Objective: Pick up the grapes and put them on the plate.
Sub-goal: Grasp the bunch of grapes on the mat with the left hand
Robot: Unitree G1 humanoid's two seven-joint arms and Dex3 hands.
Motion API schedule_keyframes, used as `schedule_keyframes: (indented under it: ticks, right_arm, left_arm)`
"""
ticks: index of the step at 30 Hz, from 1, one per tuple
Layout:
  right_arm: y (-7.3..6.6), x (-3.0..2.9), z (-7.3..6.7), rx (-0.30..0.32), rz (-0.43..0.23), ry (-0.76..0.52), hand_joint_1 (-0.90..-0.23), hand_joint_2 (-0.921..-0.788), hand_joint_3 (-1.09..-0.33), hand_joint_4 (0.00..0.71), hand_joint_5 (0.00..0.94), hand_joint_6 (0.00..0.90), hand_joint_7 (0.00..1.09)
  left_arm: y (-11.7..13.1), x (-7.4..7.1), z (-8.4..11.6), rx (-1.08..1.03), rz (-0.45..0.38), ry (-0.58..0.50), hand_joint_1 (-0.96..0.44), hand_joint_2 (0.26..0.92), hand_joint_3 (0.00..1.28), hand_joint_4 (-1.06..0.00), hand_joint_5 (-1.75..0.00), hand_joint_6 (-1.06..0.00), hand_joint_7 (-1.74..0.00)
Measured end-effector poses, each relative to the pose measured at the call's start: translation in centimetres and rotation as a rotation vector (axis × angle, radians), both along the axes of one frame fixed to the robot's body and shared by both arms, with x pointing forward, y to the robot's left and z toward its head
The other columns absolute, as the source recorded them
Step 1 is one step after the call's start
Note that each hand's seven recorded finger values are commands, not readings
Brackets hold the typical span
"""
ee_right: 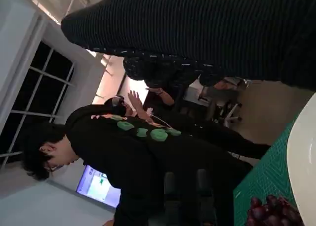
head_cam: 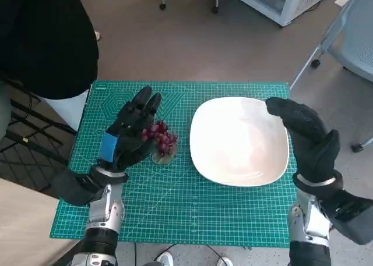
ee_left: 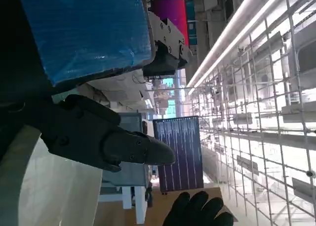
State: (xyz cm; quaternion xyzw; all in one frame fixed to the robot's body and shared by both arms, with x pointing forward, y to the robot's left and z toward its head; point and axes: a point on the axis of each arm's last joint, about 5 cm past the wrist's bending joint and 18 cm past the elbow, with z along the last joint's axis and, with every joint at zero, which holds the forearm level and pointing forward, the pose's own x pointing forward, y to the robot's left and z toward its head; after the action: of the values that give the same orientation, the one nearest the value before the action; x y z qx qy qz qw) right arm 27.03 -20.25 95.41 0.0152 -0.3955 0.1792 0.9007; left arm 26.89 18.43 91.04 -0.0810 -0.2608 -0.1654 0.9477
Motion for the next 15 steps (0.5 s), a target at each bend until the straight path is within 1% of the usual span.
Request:
schedule_keyframes:
  ticks: [11,15]
  right_arm:
    - [-0.04,0.0,0.01,0.009,0.002,-0.002,-0.507,-0.921,-0.553,0.211,0.0,0.044,0.34]
    - [-0.04,0.0,0.03,0.009,0.003,-0.002,-0.506,-0.921,-0.553,0.211,0.0,0.042,0.34]
  left_arm:
    - [-0.05,-0.01,-0.07,0.002,-0.002,0.001,-0.43,0.921,0.13,-0.29,0.0,-0.41,0.0]
    - [-0.04,0.01,-0.02,0.014,-0.003,0.001,-0.45,0.921,0.13,-0.28,0.0,-0.39,0.0]
